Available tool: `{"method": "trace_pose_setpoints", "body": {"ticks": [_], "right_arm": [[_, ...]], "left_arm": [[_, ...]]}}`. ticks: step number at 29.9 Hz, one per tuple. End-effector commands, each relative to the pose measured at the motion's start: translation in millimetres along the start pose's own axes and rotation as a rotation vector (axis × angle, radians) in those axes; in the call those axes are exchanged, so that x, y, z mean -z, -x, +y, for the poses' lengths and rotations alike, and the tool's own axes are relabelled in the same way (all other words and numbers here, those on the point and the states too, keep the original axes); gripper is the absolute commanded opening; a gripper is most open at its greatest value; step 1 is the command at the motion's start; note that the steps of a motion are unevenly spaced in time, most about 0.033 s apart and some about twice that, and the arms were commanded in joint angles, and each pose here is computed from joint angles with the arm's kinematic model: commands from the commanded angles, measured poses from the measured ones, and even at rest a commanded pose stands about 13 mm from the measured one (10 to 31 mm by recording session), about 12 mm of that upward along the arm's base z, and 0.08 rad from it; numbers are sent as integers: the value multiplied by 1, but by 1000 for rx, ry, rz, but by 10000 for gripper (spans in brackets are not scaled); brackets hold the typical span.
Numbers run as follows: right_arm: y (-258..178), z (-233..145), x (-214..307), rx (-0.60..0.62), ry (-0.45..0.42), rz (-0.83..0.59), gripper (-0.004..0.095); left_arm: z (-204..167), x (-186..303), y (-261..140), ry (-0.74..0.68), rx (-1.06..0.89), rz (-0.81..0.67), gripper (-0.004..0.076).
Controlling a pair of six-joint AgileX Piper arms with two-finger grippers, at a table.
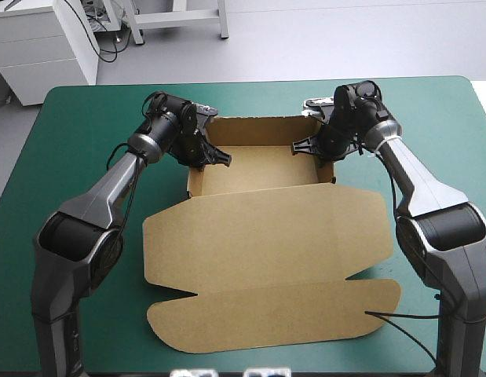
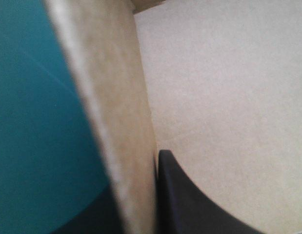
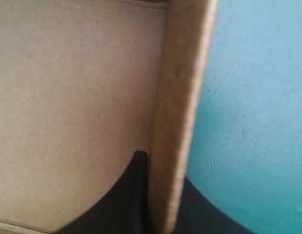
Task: Fold the box
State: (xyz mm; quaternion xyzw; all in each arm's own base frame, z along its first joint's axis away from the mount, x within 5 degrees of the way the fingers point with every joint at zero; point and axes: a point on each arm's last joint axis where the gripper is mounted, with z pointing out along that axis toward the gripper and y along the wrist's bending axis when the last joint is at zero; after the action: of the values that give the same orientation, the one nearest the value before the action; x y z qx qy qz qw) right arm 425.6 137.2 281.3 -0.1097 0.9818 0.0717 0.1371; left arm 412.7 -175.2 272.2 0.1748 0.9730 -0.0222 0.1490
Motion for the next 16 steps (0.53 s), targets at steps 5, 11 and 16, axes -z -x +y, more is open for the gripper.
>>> {"method": "trace_pose_setpoints", "body": {"ticks": [5,11,16], "right_arm": [[-7,2,20,54,0,-26,-14],[-11,1,12,56,1,5,-13],[-11,1,12,56,1,5,97]], "left_arm": [[-3,33,-5,33,-132,-6,-6],[-4,33,-5,22,-156,-5,88],[-6,33,-5,-6,-158,-5,327]]}}
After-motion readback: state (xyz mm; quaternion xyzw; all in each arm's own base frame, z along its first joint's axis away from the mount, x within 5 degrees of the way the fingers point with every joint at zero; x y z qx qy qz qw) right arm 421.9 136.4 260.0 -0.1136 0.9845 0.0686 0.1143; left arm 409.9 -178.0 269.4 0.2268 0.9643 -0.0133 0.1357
